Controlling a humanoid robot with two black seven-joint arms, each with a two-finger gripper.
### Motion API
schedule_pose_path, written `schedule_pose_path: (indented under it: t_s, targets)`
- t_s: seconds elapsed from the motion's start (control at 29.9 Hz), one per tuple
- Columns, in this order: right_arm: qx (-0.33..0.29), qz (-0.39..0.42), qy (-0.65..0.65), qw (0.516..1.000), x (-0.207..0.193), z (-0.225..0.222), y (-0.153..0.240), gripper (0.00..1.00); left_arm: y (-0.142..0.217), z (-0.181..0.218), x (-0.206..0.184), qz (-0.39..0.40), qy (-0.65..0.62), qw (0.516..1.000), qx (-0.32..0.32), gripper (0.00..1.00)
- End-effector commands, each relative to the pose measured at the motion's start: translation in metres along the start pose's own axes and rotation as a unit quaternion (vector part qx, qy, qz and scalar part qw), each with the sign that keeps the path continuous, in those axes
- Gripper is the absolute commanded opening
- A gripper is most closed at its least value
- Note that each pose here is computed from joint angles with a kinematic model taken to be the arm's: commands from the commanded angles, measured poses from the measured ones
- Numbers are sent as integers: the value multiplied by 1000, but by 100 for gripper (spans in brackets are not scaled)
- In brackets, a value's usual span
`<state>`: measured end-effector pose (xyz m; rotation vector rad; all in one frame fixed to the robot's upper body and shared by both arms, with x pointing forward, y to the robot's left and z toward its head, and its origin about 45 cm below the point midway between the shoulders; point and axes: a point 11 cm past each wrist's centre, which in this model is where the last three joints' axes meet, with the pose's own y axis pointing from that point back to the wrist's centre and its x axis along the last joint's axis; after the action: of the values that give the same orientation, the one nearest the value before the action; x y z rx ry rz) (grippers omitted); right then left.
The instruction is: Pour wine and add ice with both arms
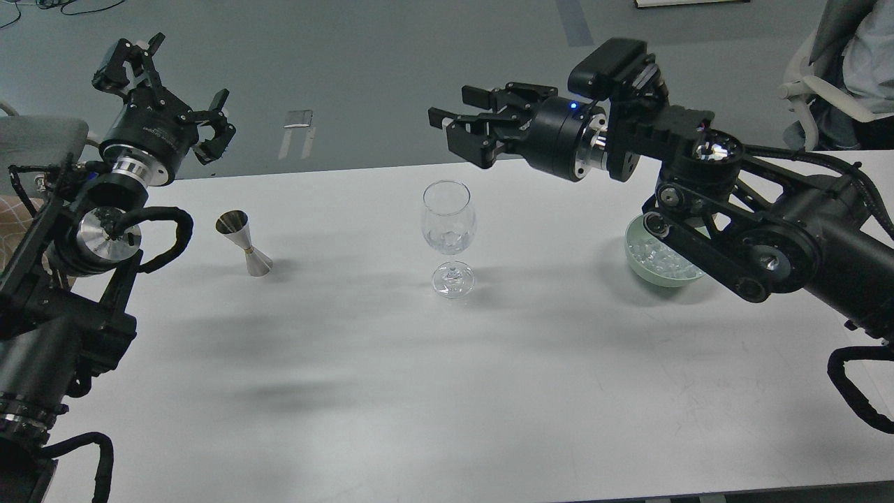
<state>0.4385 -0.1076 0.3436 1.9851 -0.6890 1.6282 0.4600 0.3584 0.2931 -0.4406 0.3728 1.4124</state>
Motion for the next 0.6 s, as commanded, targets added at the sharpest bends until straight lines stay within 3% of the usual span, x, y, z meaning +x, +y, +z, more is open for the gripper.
schedule_pose_path:
  t_s: [0.0,0.3,0.57]
  targets:
    - [-33,60,-43,997,32,25,9,100,0,-2,2,5,-2,1000,2,98]
    - [-80,201,-246,945,82,90,42,100,-3,13,0,0,-23,1000,2,98]
    - [-125,297,-498,805,61,172,90,100,-5,14,6,12,-29,999,-25,98]
